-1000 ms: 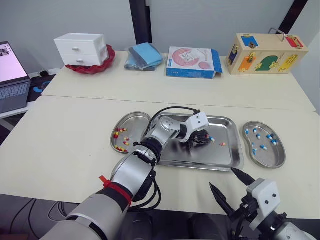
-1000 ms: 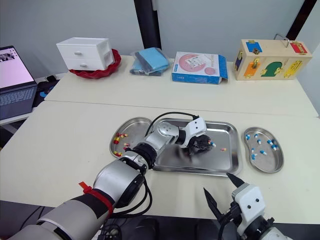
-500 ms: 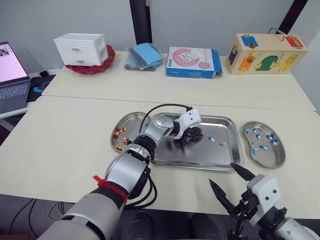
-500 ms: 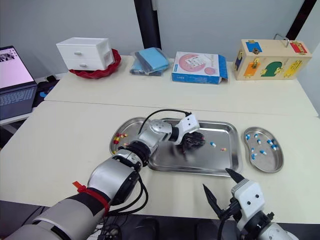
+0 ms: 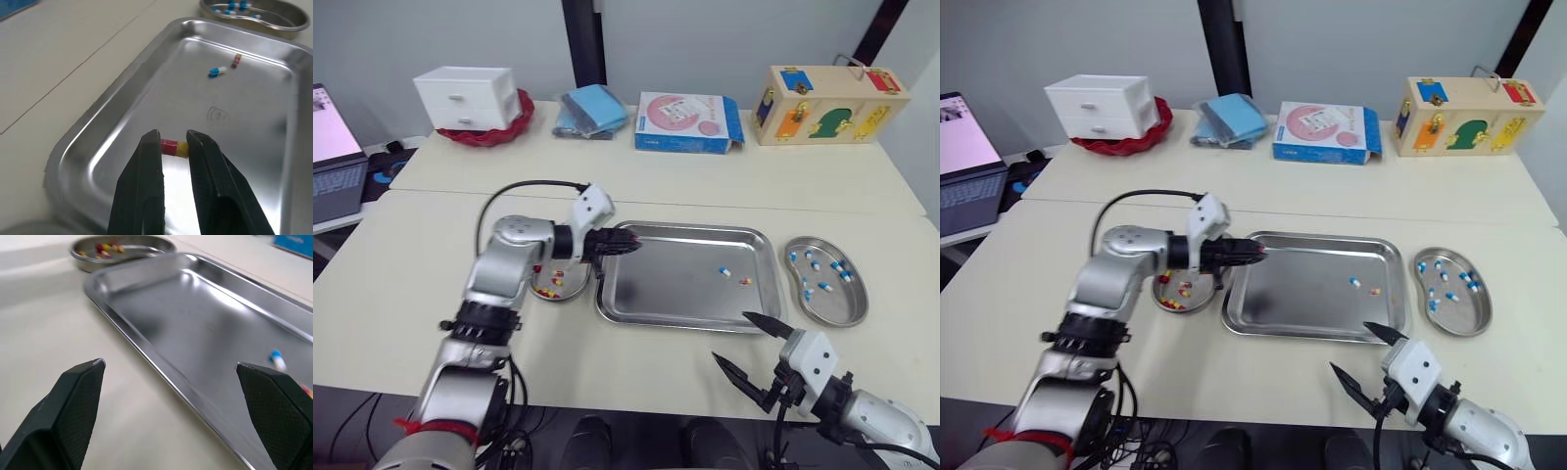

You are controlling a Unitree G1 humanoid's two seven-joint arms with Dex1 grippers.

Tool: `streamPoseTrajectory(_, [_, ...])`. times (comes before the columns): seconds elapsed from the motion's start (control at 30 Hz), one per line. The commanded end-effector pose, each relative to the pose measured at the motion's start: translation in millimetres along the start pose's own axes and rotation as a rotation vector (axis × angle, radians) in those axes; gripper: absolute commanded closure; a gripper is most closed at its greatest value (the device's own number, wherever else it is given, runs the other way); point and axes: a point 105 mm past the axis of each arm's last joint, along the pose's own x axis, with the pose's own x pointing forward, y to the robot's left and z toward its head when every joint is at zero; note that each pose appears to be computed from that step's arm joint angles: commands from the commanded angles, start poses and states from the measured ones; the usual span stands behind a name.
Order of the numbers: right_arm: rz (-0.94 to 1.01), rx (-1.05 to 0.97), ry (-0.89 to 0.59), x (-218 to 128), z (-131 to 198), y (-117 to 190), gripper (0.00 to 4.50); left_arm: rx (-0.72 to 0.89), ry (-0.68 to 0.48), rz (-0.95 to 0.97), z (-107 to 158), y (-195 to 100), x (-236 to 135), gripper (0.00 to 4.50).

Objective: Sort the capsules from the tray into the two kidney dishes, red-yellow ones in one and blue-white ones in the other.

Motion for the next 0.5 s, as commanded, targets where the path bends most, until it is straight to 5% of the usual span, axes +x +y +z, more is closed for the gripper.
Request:
streamPoseTrajectory(0.03, [0.069,-0.006,-0.070,10,10,3,0.00,-0.009,-0.004,0.108,7,0,-29,4.09])
streamPoseTrajectory(0.5, [0.145,-0.018,-0.134,34,18,1,0.00,-0.051,0.038,0.348,-24,19,-60,4.09])
